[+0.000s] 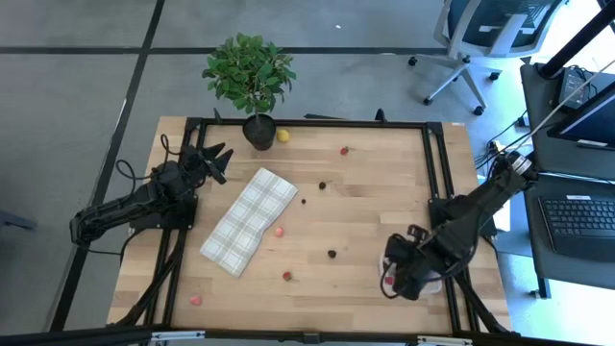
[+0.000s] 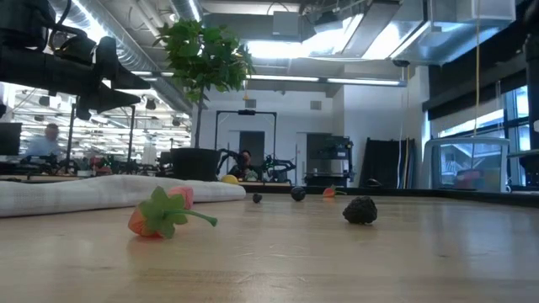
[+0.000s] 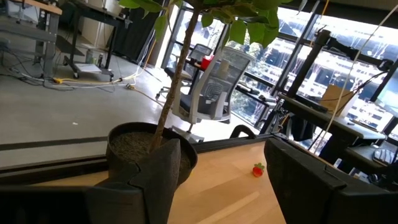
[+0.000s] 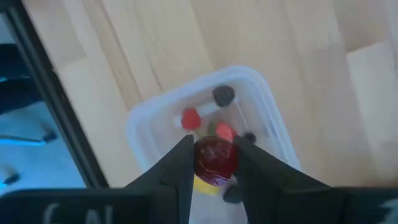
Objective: Pick and placing Produce into tupperware
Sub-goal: Put the red cherry into the transparent bin
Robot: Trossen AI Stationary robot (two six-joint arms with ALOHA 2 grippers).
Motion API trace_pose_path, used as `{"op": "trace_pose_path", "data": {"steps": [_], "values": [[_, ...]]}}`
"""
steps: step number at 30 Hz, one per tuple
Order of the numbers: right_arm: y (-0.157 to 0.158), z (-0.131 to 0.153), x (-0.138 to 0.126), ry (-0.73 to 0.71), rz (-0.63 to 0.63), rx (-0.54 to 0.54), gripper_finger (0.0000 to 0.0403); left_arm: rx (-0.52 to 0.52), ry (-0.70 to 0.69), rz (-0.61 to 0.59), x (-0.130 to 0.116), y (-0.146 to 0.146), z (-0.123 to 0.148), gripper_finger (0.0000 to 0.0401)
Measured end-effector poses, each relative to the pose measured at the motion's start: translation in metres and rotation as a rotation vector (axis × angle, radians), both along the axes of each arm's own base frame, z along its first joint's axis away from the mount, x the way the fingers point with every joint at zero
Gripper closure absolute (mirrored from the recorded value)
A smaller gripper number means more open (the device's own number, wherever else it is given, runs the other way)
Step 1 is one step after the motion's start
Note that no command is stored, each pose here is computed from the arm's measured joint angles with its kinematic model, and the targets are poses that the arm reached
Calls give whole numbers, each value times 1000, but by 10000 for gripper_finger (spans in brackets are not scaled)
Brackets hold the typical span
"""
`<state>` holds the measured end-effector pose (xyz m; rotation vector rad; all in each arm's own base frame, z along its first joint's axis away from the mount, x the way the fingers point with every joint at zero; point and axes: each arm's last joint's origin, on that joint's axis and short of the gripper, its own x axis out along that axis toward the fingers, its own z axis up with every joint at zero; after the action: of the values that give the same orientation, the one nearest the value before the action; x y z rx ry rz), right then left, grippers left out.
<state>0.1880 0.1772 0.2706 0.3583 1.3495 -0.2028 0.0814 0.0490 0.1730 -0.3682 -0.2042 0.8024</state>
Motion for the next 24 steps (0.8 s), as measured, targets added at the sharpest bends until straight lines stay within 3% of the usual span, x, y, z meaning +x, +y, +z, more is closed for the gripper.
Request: {"op": "trace_pose_path", "data": {"steps": [8, 24], "values": [[15, -11, -7, 36, 59, -47, 295, 0, 0, 0, 0, 0, 0, 176], [28, -49, 3, 169, 71, -187, 292, 0, 0, 0, 0, 0, 0, 176]]}}
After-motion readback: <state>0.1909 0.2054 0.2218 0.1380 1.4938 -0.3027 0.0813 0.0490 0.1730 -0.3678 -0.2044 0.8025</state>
